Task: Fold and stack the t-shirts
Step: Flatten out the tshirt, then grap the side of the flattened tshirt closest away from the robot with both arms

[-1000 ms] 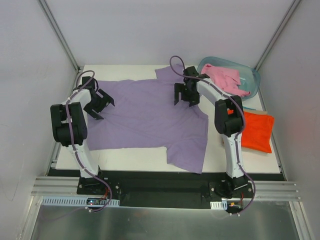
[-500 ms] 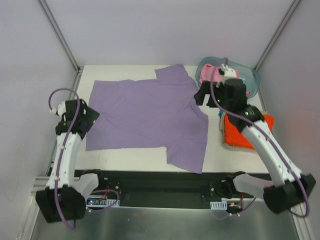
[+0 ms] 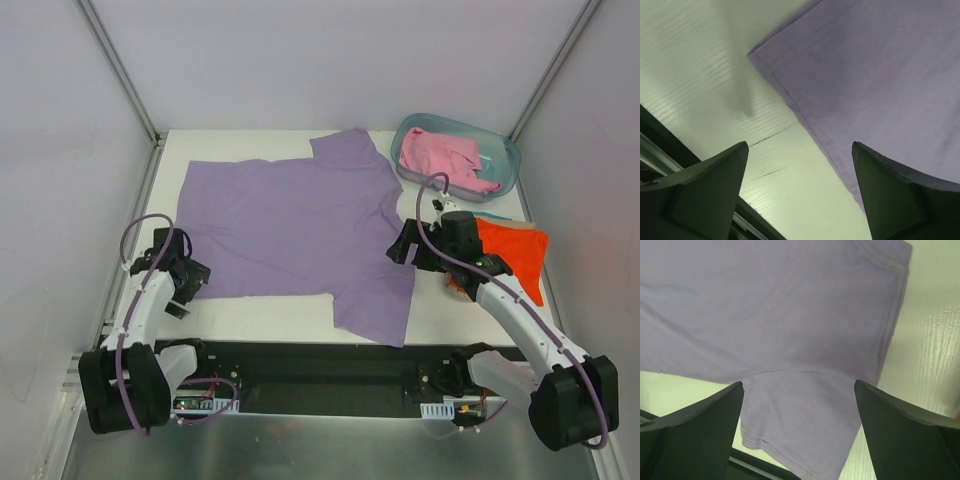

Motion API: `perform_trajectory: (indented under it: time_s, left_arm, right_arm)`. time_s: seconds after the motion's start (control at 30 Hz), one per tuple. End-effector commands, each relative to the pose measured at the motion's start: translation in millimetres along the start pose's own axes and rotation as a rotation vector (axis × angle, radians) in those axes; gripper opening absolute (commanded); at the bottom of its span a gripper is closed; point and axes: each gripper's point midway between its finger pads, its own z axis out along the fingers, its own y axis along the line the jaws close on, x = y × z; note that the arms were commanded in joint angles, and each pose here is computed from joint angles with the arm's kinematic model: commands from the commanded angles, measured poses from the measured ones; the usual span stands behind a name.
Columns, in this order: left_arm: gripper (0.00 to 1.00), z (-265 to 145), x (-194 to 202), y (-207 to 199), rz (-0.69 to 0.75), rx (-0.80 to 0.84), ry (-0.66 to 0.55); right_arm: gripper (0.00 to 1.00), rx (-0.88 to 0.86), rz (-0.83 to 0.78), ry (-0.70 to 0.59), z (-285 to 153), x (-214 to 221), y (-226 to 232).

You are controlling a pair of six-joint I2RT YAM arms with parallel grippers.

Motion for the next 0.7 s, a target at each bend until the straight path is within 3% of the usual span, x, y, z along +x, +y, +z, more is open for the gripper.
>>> perform_trajectory:
  time_s: [0.0,0.23,0.67]
  left_arm:
    - [0.79,7,3,-8,-0.046,-0.034,0.062]
    - [0.62,24,-3,1,-0.091,-0.117,0.065]
    - [0.51,38,-17,8,-0.162,-0.171,0.056]
  right_arm:
    - [0.97,-0.056,-0.027,-0.091,-10,-19,13]
    - [0.96,-0.034,-0.036,-0.100,-9,-18,8]
    - [0.97,0.005,-0.032,-0.069,-1,-14,0]
